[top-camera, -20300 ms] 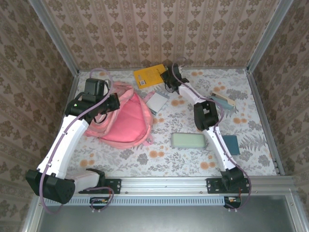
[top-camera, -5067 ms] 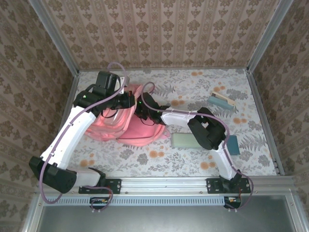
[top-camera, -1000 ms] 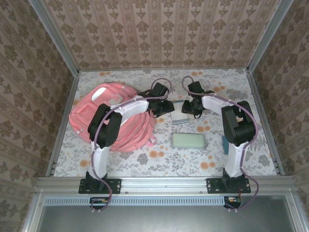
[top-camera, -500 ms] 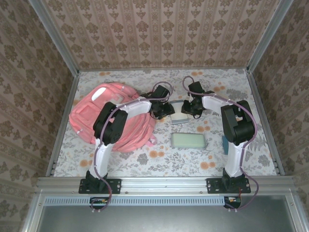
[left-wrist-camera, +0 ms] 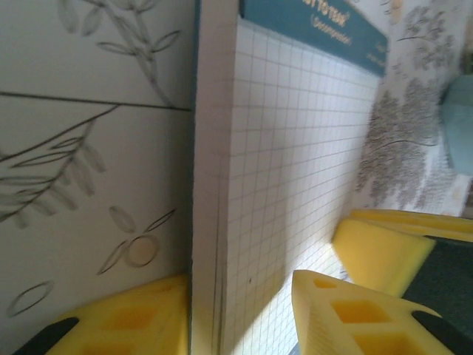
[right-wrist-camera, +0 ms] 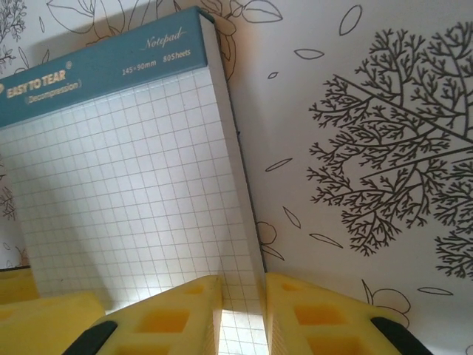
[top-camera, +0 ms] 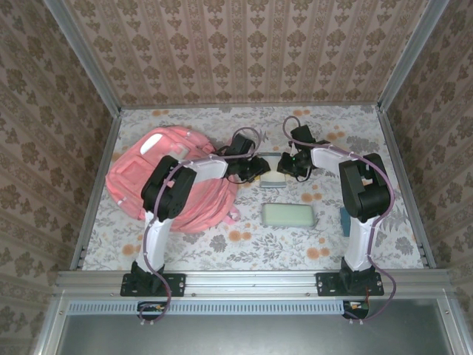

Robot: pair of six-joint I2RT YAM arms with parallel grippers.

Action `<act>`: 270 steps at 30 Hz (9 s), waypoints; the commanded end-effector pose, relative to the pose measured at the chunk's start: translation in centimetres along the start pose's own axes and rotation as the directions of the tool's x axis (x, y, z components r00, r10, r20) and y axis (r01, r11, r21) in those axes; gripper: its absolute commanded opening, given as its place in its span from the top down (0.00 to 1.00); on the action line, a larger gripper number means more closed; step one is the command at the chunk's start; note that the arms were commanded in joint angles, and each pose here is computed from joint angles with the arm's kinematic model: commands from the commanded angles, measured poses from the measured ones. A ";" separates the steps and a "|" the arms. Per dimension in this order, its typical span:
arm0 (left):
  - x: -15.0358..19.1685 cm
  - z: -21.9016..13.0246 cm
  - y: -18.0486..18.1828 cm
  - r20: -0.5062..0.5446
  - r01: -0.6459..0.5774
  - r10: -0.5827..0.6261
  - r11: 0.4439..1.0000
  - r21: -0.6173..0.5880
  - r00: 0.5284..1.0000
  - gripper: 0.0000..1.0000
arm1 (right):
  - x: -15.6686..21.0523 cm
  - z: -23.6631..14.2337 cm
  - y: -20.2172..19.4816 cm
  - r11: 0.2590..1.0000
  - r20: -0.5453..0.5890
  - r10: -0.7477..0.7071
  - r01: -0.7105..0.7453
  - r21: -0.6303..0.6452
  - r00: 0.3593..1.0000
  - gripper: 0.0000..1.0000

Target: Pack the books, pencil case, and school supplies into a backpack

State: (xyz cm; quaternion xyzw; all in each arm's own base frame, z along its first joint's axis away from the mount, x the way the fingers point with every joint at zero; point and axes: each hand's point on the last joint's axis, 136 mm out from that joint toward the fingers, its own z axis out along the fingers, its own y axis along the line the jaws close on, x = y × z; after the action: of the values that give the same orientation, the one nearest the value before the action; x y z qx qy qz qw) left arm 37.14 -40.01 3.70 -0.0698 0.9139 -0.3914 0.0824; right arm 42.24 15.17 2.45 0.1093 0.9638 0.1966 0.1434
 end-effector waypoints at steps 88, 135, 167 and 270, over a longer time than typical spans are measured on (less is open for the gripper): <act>0.4 -17.2 -16.6 0.123 -0.318 0.307 0.741 0.592 0.944 1.00 | -5.2 -18.3 12.5 0.553 0.064 0.153 -0.032 -0.833 0.986 0.54; 6.7 -21.7 9.0 -0.203 -0.554 0.520 0.722 -0.414 0.829 0.62 | -2.1 -17.1 9.5 0.693 0.122 0.197 -0.050 -0.719 0.973 1.00; 6.3 -20.3 11.4 -0.330 -0.670 0.614 0.475 -0.571 0.717 0.67 | -1.3 -16.5 9.6 0.692 0.107 0.191 -0.057 -0.720 0.976 1.00; 5.4 -26.5 6.6 -0.138 -0.560 0.694 0.430 -0.708 0.707 0.59 | 4.4 -5.6 30.4 0.607 -0.019 0.167 -0.118 -0.786 0.986 1.00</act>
State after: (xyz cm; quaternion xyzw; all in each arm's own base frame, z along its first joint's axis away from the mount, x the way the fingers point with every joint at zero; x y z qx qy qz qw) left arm 24.75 -18.80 15.02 0.2330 0.9419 0.0194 0.2412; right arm 40.63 40.75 14.27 0.1441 0.7974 0.5632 0.1620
